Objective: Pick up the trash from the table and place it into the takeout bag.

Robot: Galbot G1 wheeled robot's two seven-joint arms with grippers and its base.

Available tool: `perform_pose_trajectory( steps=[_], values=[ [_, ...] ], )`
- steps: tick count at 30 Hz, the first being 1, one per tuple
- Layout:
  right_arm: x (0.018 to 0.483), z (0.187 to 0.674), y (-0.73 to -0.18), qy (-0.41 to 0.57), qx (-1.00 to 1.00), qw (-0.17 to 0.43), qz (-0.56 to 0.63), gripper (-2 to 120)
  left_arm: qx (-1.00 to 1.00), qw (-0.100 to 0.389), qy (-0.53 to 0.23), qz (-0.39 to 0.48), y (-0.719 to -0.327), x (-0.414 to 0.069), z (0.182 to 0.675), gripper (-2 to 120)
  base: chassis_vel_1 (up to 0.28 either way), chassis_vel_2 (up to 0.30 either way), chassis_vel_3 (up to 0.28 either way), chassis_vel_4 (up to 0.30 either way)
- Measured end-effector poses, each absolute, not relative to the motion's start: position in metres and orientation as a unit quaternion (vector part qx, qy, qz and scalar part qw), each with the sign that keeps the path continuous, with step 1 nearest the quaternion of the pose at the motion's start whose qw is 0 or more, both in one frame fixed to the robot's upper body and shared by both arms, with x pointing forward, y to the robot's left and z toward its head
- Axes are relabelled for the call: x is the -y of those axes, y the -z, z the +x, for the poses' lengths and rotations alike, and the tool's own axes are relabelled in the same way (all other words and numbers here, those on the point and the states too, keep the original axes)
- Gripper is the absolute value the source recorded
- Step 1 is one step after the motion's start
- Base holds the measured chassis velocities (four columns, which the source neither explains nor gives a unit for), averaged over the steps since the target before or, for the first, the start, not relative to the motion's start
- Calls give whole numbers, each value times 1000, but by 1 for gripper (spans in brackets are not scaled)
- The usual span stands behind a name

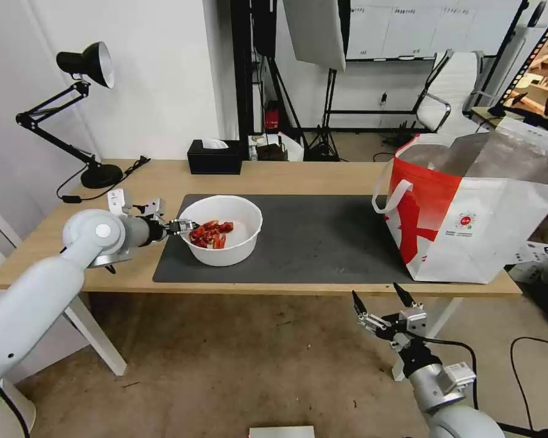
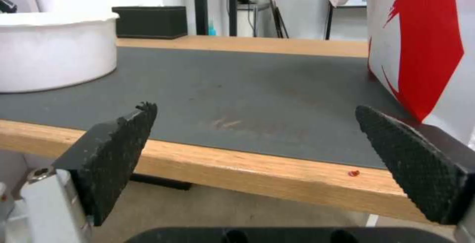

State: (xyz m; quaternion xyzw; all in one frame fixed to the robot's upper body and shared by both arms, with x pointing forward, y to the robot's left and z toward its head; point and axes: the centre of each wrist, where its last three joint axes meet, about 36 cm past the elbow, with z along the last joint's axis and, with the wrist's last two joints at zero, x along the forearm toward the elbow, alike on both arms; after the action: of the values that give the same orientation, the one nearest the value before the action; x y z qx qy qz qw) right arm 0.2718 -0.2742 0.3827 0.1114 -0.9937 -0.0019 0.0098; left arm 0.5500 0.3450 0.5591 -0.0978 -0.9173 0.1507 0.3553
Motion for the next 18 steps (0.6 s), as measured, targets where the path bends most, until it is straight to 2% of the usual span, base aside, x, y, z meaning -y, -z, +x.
perform_pose_trajectory(
  steps=[11,18],
  values=[
    [274,272,-383,2,994,10,111,100,923,332,-171,-94,-556,-338,541,0,0,0,0,0],
    [274,272,-383,2,994,10,111,100,929,312,-177,-88,-557,-330,539,0,0,0,0,0]
  ],
)
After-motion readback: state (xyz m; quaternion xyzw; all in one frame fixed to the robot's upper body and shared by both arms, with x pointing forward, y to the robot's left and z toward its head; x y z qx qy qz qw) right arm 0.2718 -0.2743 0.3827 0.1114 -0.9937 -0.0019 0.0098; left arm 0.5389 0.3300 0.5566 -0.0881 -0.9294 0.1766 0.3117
